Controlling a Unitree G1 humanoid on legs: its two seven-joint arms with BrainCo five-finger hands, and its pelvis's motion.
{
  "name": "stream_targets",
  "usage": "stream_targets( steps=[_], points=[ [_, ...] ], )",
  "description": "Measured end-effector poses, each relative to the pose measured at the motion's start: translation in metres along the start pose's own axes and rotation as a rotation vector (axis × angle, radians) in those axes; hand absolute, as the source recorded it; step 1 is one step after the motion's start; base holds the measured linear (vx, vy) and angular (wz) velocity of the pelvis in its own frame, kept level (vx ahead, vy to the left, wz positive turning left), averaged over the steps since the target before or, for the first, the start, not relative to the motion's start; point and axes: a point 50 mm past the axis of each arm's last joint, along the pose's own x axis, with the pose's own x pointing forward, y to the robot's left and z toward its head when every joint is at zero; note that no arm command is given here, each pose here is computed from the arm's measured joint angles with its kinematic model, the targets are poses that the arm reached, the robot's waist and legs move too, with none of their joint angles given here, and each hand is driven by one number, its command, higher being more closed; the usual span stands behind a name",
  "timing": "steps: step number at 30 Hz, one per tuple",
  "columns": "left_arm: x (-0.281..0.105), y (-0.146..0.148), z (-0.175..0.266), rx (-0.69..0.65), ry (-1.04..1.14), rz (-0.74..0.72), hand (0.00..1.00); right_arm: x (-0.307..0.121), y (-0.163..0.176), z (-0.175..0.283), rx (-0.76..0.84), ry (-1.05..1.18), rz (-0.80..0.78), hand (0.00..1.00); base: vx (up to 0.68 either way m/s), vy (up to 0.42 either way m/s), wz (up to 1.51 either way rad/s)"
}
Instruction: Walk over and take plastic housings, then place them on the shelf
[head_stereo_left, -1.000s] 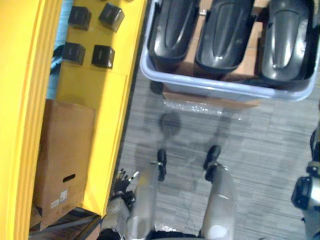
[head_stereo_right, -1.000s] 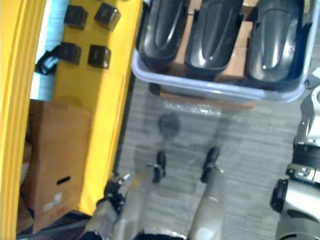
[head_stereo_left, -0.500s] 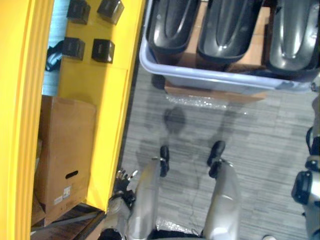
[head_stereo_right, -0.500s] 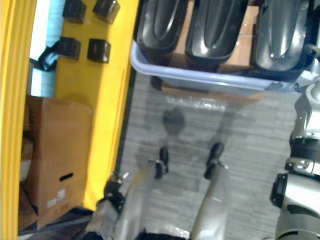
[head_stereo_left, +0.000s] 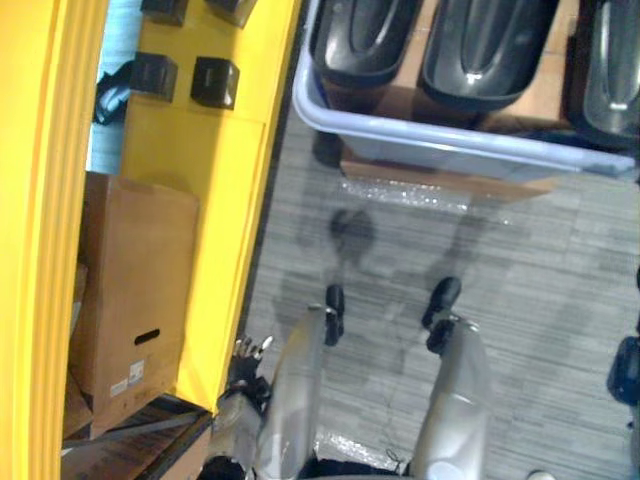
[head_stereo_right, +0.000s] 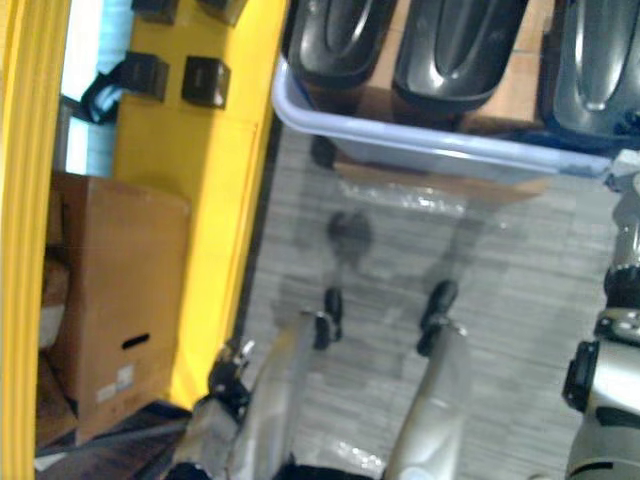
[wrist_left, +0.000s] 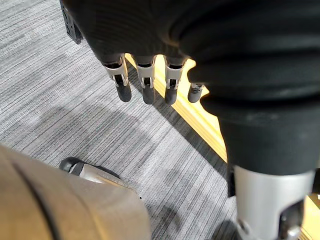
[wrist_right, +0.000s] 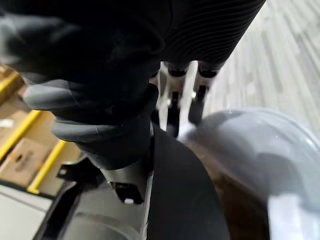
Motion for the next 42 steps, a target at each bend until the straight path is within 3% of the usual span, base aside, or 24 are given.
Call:
stream_targets(
  steps=[15, 24, 28, 36, 42],
  points=[
    [-0.002, -0.009, 0.009, 0.009, -0.095, -0.015, 0.00, 0.001, 0.002, -0.034, -0.111, 0.103, -0.012, 1.00, 0.00, 0.010, 0.02],
    [-0.013, -0.040, 0.066, -0.069, -0.391, -0.120, 0.00, -0.015, 0.000, -0.070, -0.103, 0.118, -0.102, 1.00, -0.01, 0.013, 0.08],
    [-0.023, -0.042, 0.088, -0.063, -0.497, -0.142, 0.00, -0.022, 0.010, -0.062, -0.079, 0.041, -0.108, 1.00, 0.00, -0.005, -0.01],
    [-0.047, -0.069, 0.120, 0.100, -0.700, -0.264, 0.00, -0.032, 0.017, -0.053, -0.041, -0.049, -0.154, 1.00, 0.03, 0.013, 0.00],
    [-0.060, -0.095, 0.138, 0.336, -0.813, -0.402, 0.00, -0.032, 0.016, -0.055, -0.083, -0.057, -0.190, 1.00, 0.07, 0.009, 0.05]
  ],
)
